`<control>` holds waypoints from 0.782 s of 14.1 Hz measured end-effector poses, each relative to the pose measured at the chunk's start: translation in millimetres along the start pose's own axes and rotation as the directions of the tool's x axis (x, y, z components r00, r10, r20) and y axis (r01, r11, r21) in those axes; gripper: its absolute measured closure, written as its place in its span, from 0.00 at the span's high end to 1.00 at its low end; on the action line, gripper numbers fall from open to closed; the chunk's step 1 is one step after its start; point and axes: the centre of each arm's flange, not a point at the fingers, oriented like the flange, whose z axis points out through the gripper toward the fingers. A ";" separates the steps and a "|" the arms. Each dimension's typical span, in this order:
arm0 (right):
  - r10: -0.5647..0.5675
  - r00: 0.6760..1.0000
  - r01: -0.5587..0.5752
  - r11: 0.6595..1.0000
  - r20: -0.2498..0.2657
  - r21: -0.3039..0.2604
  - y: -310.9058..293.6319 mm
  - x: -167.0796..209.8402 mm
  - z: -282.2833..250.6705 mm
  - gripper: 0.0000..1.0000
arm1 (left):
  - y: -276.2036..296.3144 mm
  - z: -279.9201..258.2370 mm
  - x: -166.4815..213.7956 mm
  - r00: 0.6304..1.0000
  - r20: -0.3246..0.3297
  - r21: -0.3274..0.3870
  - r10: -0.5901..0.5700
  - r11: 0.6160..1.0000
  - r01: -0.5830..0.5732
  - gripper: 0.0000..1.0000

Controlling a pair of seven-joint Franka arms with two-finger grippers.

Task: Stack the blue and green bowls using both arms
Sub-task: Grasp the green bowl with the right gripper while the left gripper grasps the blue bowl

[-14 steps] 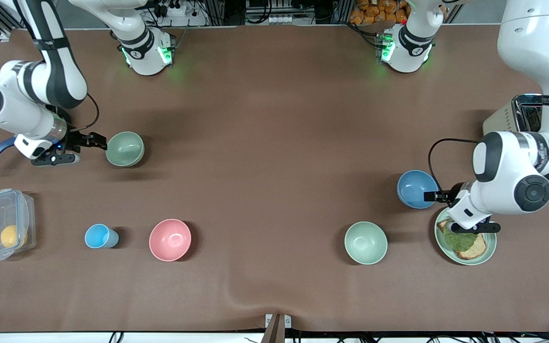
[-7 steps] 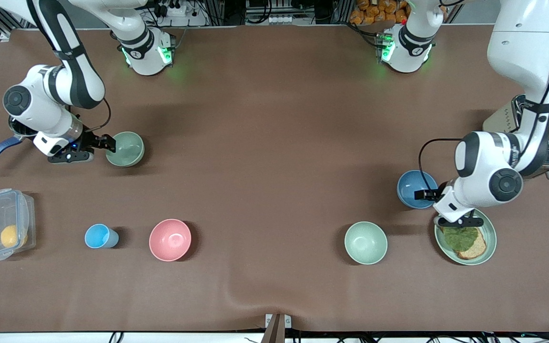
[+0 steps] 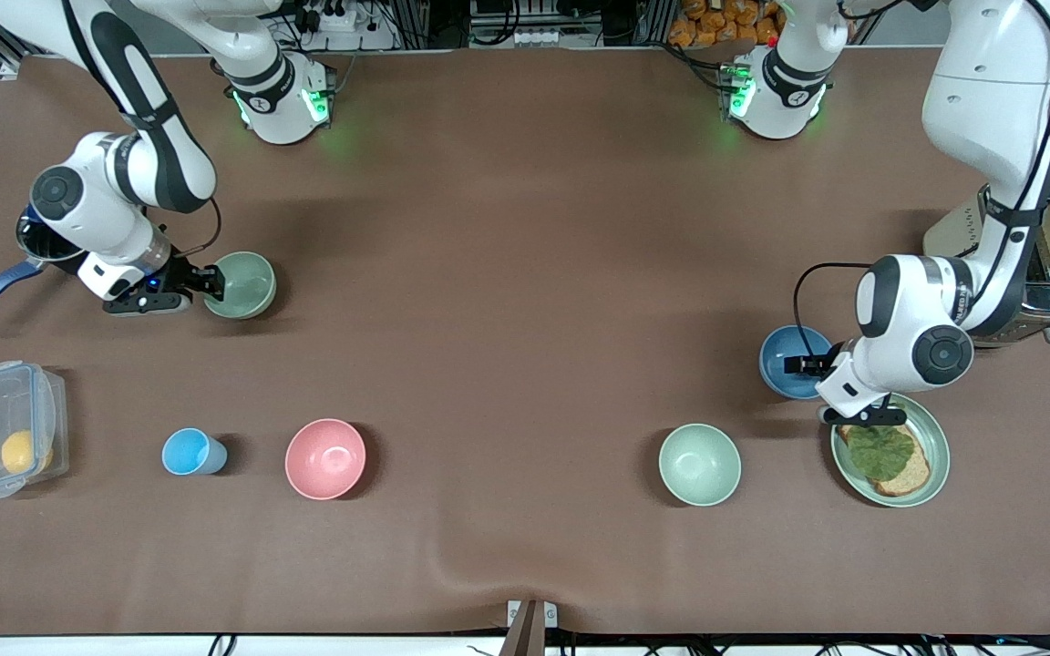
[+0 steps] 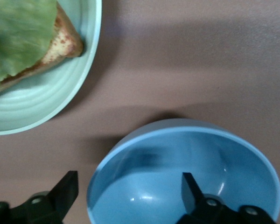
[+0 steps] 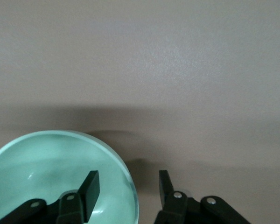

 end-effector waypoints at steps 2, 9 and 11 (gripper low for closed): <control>-0.001 1.000 0.001 1.000 0.002 -0.001 0.0 -0.4 3.8 0.48 | 0.2 2.4 0.6 1.000 -0.001 -0.001 0.000 1.000 0.000 0.72; -0.011 1.000 0.011 1.000 0.003 0.003 -4.4 2.3 -3.2 0.06 | -0.4 -19.2 3.4 0.999 -0.040 -0.001 -0.002 1.000 0.002 0.11; -0.018 0.999 0.017 1.000 0.037 0.014 -8.4 4.9 -5.8 0.06 | -2.5 -48.2 5.3 0.996 -0.089 -0.001 -0.017 1.000 0.017 0.06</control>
